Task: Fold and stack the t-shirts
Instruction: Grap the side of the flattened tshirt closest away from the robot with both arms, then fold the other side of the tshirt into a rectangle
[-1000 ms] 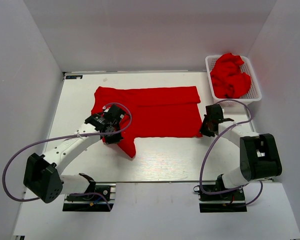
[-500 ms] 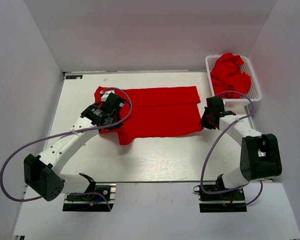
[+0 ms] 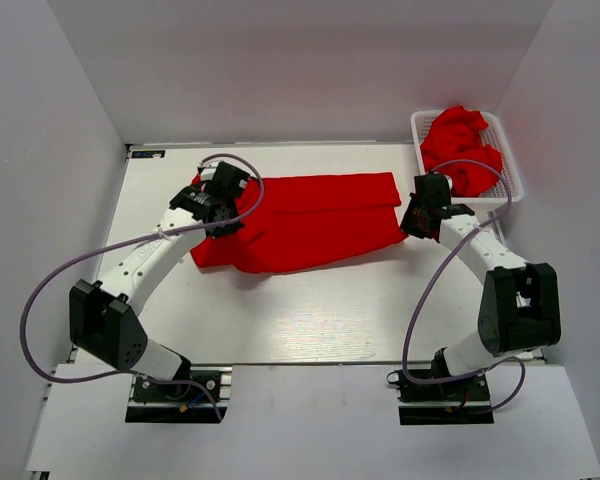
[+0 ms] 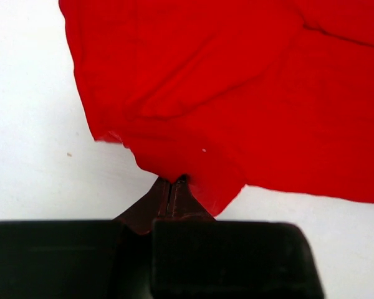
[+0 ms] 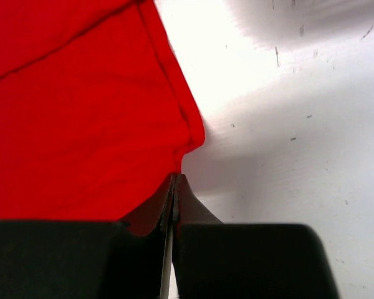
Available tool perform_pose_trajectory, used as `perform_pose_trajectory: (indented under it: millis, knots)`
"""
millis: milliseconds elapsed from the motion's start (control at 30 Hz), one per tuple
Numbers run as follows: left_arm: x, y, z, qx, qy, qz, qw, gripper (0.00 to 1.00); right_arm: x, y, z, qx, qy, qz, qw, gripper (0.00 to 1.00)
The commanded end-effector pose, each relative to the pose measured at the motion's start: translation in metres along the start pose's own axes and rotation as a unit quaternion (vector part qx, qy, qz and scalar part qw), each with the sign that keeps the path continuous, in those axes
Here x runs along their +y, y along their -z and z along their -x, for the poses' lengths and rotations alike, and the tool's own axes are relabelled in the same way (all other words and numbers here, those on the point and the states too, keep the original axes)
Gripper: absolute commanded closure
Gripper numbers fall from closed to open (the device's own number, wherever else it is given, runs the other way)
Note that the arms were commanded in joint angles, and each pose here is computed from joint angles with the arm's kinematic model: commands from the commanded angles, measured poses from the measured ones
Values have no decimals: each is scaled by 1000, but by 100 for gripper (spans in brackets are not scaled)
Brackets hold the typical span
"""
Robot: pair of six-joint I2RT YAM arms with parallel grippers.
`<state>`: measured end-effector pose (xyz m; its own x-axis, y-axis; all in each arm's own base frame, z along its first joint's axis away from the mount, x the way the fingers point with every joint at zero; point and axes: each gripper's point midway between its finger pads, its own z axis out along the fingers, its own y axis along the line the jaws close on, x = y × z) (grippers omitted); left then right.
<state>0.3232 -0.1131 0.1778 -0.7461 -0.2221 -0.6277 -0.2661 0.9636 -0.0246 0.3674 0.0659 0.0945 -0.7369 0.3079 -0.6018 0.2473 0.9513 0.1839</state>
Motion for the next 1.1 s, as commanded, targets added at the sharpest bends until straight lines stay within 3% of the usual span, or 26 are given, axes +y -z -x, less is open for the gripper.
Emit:
perform_pose_trajectory:
  millis: [0, 1067]
  knots:
    - [-5, 0, 29, -31, 9, -20, 999, 100, 3, 2, 22, -21, 8, -10, 1000, 100]
    - [-6, -92, 139, -42, 20, -10, 999, 100, 23, -50, 92, -23, 36, -59, 997, 100]
